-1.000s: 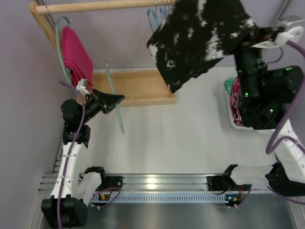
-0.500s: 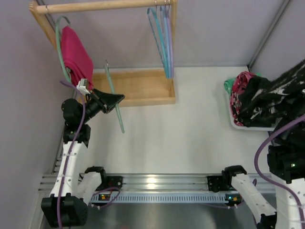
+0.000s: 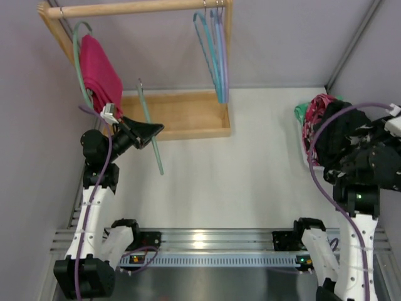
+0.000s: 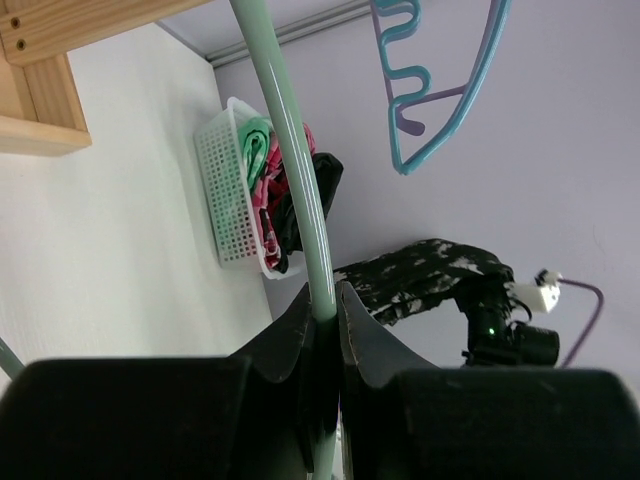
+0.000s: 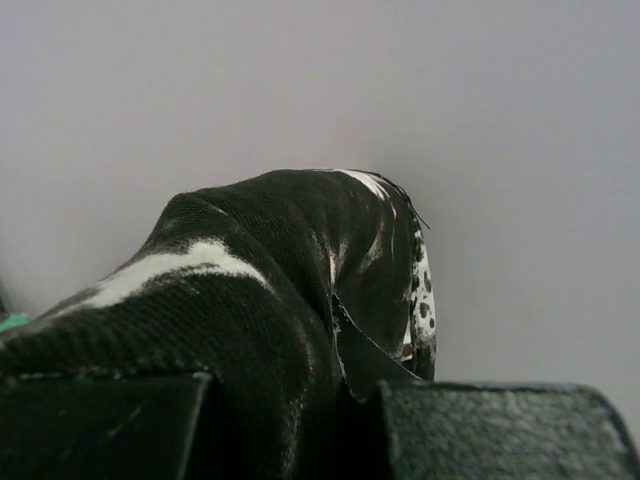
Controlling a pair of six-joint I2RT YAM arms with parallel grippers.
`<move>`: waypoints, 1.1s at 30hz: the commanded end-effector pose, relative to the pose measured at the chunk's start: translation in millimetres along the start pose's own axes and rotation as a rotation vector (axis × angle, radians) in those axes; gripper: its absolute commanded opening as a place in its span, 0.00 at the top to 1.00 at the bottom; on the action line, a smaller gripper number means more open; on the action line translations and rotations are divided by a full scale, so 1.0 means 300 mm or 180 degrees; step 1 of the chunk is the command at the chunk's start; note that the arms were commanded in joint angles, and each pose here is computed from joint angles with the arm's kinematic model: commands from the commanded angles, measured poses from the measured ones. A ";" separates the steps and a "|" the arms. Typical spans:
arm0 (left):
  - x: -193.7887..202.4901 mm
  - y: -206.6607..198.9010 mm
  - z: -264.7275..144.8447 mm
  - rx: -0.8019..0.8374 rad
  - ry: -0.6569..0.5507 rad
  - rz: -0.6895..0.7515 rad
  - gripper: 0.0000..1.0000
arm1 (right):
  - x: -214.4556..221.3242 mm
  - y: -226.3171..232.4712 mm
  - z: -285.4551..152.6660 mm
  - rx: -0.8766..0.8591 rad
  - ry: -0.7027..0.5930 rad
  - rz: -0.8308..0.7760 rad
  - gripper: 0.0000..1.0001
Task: Remove the trousers from the hanger
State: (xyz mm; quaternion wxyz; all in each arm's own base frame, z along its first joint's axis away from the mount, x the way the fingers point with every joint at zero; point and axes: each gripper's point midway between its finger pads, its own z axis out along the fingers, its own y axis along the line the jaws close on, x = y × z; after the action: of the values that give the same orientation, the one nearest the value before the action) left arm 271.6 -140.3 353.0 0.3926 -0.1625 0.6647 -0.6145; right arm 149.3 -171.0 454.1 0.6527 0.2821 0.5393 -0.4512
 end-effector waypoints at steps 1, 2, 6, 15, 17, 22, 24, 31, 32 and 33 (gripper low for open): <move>-0.022 -0.125 -0.010 0.0279 -0.0084 0.0334 1.00 | -0.047 0.089 0.076 0.0001 -0.0261 0.0106 1.00; -0.020 -0.133 -0.012 0.0295 -0.0088 0.0347 1.00 | -0.028 0.144 0.104 -0.0065 -0.0235 0.0068 1.00; -0.013 -0.155 -0.025 0.0341 -0.0091 0.0408 1.00 | 0.024 0.304 0.218 -0.0272 -0.0218 0.0022 1.00; -0.007 -0.200 -0.030 0.0420 -0.0052 0.0465 1.00 | 0.259 0.703 0.374 -0.0948 0.0274 -0.0142 1.00; -0.001 -0.221 -0.031 0.0462 -0.0010 0.0527 1.00 | 0.336 0.777 0.375 -0.1154 0.0409 -0.0219 1.00; 0.017 -0.275 -0.031 0.0577 0.0080 0.0701 1.00 | 0.569 0.961 0.344 -0.1769 0.0899 -0.0525 1.00; 0.017 -0.287 -0.029 0.0600 0.0085 0.0751 1.00 | 0.631 1.002 0.328 -0.1918 0.1010 -0.0580 0.99; 0.011 -0.323 -0.024 0.0662 0.0100 0.0871 1.00 | 0.758 1.044 0.260 -0.2347 0.1459 -0.0556 0.44; 0.006 -0.321 -0.019 0.0656 0.0098 0.0898 1.00 | 0.759 1.043 0.233 -0.2448 0.1562 -0.0479 0.41; 0.002 -0.329 -0.018 0.0666 0.0095 0.0909 1.00 | 0.749 1.024 0.238 -0.2422 0.1571 -0.0445 0.36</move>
State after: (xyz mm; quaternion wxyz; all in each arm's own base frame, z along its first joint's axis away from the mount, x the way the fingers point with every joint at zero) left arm 251.4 -154.0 413.5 0.4325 -0.0757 0.6446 -0.6259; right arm 469.4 -173.4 233.6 0.5485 0.0762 0.7932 -0.2533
